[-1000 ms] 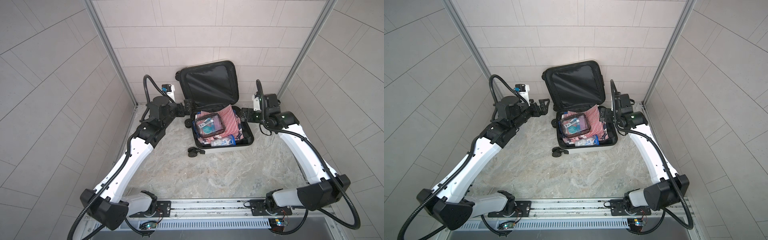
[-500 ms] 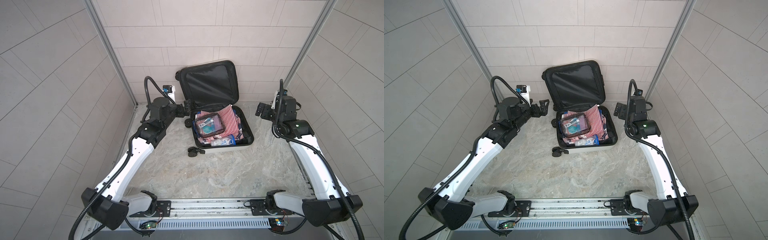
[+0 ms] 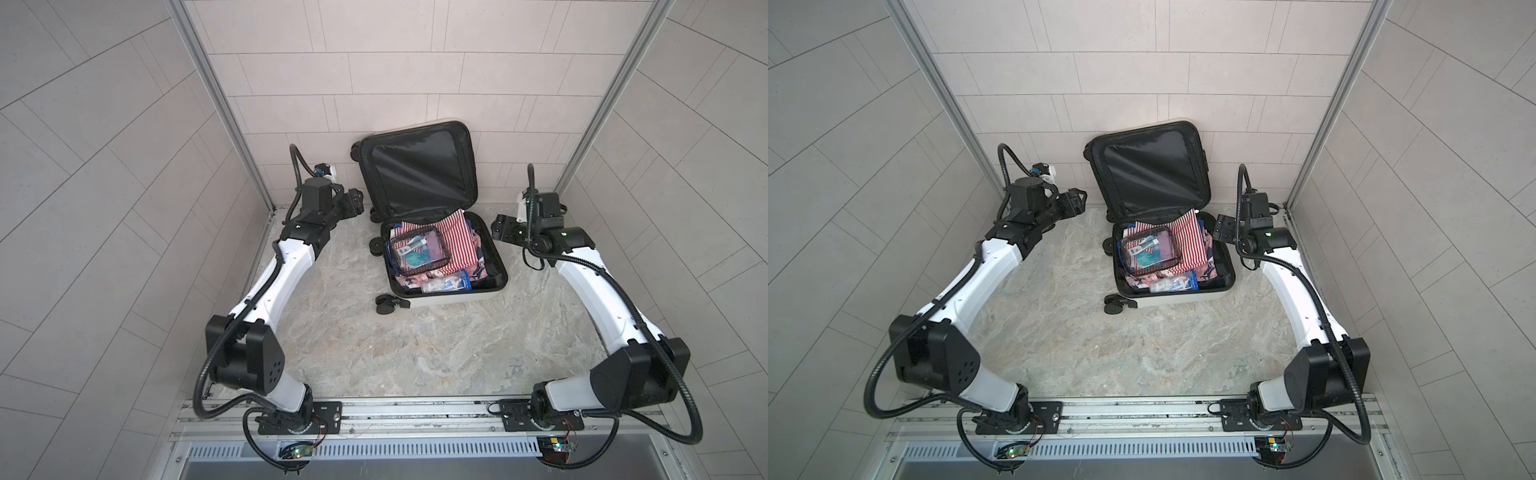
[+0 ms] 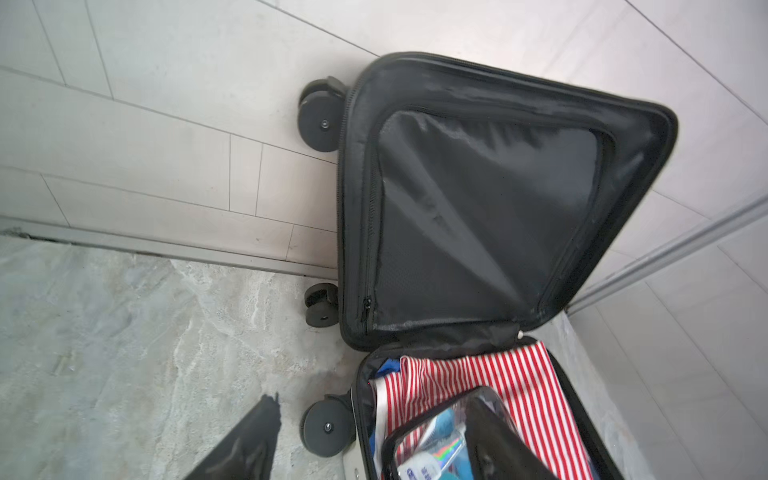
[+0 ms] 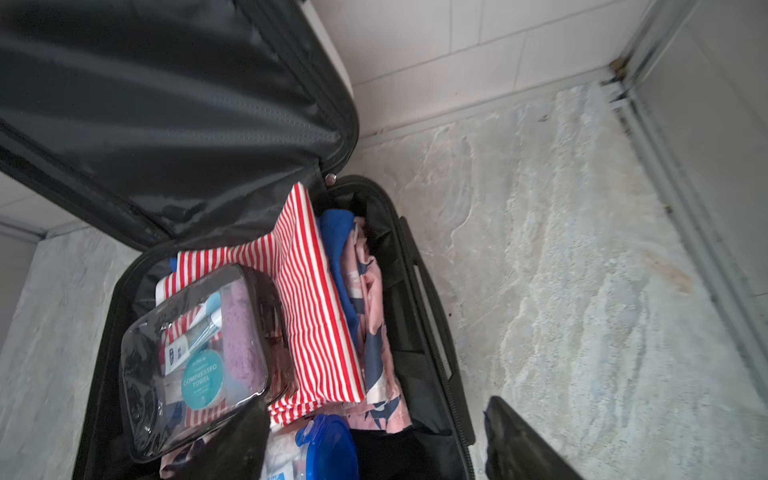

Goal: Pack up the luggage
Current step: 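Move the left gripper to the lid edge while the right gripper nears the suitcase, then swing the lid down with the left gripper while the right gripper holds the near edge, then lower the lid shut with the left gripper while the right gripper withdraws, then move the left gripper to the suitcase's far end, right gripper to its near corner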

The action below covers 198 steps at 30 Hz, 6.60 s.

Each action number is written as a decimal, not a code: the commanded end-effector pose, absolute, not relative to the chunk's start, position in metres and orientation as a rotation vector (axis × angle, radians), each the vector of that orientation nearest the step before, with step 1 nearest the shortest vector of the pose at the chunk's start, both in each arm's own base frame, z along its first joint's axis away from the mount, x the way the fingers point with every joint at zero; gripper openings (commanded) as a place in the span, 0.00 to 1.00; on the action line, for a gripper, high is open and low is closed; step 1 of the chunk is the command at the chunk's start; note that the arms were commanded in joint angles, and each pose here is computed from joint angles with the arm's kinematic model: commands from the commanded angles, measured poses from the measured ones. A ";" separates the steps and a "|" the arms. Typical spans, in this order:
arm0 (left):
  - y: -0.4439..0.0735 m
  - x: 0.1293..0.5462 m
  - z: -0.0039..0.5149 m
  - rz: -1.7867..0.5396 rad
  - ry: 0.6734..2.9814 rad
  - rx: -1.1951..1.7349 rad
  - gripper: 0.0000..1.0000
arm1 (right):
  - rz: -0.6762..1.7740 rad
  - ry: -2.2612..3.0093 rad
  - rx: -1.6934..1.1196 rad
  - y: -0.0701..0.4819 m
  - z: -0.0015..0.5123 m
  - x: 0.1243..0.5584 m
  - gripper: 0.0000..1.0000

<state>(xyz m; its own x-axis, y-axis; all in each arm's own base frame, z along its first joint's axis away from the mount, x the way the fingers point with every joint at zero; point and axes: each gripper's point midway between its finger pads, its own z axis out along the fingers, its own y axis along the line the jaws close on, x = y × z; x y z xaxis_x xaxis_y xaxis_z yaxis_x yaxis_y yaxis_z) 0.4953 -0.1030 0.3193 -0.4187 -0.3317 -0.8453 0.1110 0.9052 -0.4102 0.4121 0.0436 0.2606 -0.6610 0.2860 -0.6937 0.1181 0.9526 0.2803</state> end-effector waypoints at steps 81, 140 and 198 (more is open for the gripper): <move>-0.236 0.543 0.446 -0.674 1.398 0.374 0.00 | 0.503 2.651 0.176 0.143 0.082 0.288 0.46; -0.212 0.296 0.211 -0.568 1.819 0.183 0.42 | 0.534 2.512 0.687 0.066 0.046 0.265 0.41; -0.151 0.653 0.138 -1.183 2.133 -0.368 0.50 | 0.422 2.575 0.668 0.041 0.061 0.323 0.43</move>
<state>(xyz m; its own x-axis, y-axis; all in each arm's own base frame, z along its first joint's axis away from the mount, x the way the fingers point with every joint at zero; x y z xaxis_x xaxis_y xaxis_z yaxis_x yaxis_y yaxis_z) 0.6500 -0.1380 0.1301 -0.7274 -0.5480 -0.4131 0.0253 0.5801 -0.8141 0.3041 0.0389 0.0560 -0.7936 0.5252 -0.3072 0.4097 0.8345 0.3683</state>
